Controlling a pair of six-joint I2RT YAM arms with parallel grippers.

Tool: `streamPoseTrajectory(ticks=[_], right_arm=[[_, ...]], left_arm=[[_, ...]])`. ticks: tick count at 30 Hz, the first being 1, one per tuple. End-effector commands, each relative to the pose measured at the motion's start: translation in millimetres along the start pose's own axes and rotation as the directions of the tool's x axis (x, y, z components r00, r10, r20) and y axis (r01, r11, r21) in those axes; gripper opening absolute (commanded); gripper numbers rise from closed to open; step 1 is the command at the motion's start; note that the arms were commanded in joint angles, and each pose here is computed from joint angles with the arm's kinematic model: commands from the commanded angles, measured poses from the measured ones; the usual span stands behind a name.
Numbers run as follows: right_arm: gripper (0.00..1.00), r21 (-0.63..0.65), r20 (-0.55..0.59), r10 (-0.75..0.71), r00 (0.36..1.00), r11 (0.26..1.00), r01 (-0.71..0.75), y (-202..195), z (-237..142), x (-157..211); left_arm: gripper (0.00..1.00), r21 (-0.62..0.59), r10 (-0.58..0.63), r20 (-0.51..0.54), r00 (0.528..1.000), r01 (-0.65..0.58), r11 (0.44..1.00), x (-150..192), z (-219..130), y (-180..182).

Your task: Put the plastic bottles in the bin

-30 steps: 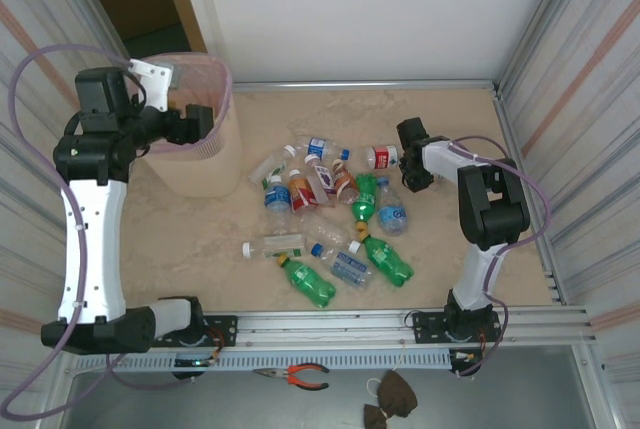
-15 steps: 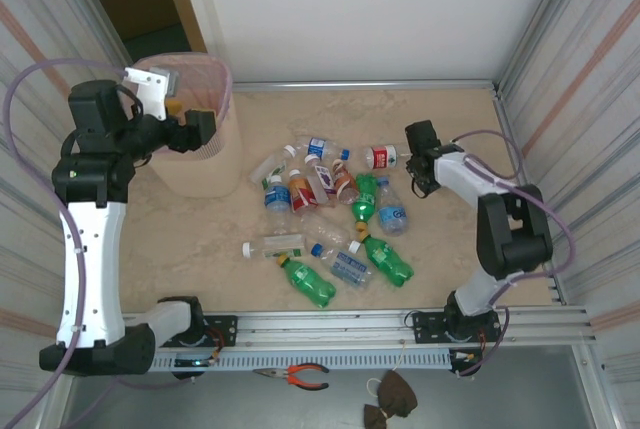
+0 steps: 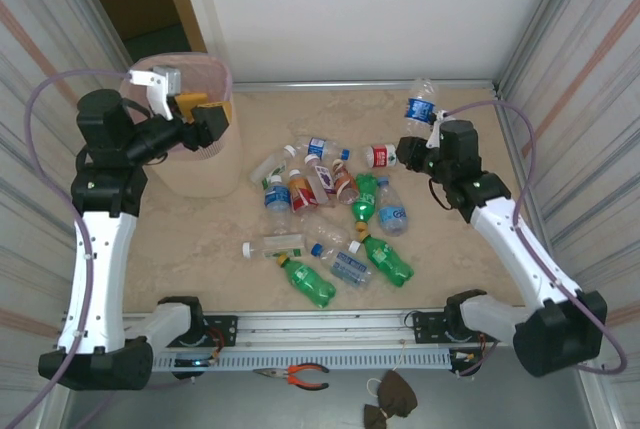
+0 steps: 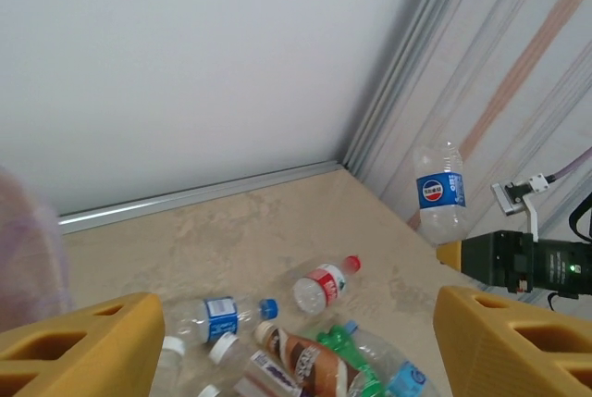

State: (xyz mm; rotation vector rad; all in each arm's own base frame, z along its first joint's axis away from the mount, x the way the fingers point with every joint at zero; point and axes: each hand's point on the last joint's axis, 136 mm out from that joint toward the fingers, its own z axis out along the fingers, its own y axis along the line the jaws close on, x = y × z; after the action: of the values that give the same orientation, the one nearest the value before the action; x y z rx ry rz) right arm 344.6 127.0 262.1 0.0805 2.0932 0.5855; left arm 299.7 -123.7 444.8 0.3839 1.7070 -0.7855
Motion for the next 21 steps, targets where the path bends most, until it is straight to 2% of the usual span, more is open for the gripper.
streamPoseTrajectory(ticks=[1, 5, 11, 21], right_arm=[[0.11, -0.222, 0.077, -0.214, 0.974, 0.948, 0.226, 51.3, -20.2, -8.2], [0.06, -0.318, 0.147, -0.323, 0.935, 0.880, 0.354, 90.5, -39.0, -11.6], [0.00, -0.372, 0.205, -0.403, 0.892, 0.811, 0.451, 133.2, -53.1, -12.9], [0.00, -0.441, 0.295, -0.407, 0.864, 0.744, 0.501, 171.7, -72.7, -17.3]], left_arm=[[0.76, 0.023, 0.009, 0.061, 0.998, -0.010, 1.000, -18.8, 2.1, -23.3], [0.77, 0.035, 0.014, 0.035, 0.999, -0.015, 0.999, -13.0, 20.8, -46.2], [0.79, 0.140, 0.043, -0.034, 0.998, -0.038, 0.989, 2.3, 60.6, -90.7], [0.86, 0.292, 0.046, -0.100, 0.994, -0.015, 0.956, 22.0, 107.2, -145.9]])
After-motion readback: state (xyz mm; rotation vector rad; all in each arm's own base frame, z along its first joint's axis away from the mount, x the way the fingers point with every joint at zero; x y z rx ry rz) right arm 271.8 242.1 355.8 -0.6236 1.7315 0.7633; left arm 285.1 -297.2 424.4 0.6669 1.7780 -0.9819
